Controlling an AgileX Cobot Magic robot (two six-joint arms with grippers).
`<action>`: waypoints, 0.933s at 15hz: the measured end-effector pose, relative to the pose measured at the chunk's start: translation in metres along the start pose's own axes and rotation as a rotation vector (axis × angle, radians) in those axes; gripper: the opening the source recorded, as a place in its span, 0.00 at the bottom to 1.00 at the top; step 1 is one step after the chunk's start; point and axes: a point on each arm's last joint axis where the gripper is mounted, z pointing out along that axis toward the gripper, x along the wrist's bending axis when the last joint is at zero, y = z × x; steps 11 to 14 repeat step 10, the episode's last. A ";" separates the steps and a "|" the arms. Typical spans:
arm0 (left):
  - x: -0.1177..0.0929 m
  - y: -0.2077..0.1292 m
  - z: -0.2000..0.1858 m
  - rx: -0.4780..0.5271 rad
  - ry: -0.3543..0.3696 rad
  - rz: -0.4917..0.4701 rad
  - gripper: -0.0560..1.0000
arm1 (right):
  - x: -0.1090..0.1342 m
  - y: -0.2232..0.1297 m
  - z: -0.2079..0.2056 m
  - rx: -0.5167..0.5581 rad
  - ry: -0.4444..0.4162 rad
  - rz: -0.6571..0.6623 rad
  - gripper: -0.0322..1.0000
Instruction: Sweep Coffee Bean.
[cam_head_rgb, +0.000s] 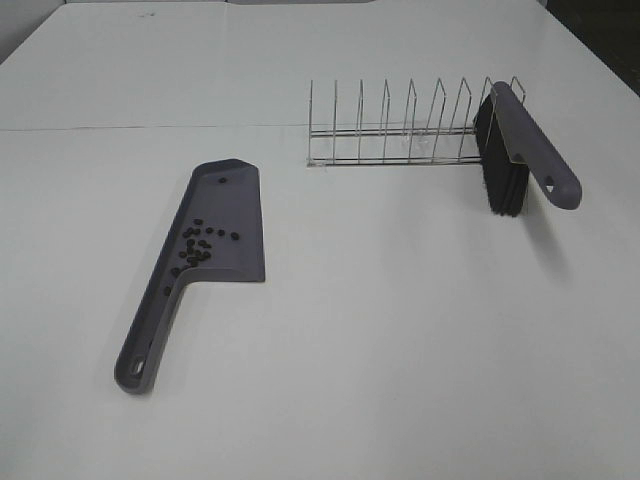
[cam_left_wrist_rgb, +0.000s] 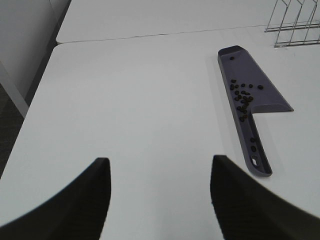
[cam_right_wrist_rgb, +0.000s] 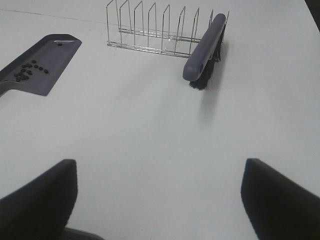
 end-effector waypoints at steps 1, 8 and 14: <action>0.000 0.000 0.000 0.000 0.000 0.000 0.57 | 0.000 0.000 0.000 0.000 0.000 0.000 0.81; 0.000 0.000 0.000 0.000 0.000 0.000 0.57 | 0.000 0.000 0.000 0.000 0.000 0.000 0.81; 0.000 0.000 0.000 0.000 0.000 0.000 0.57 | 0.000 0.000 0.000 0.000 0.000 0.000 0.81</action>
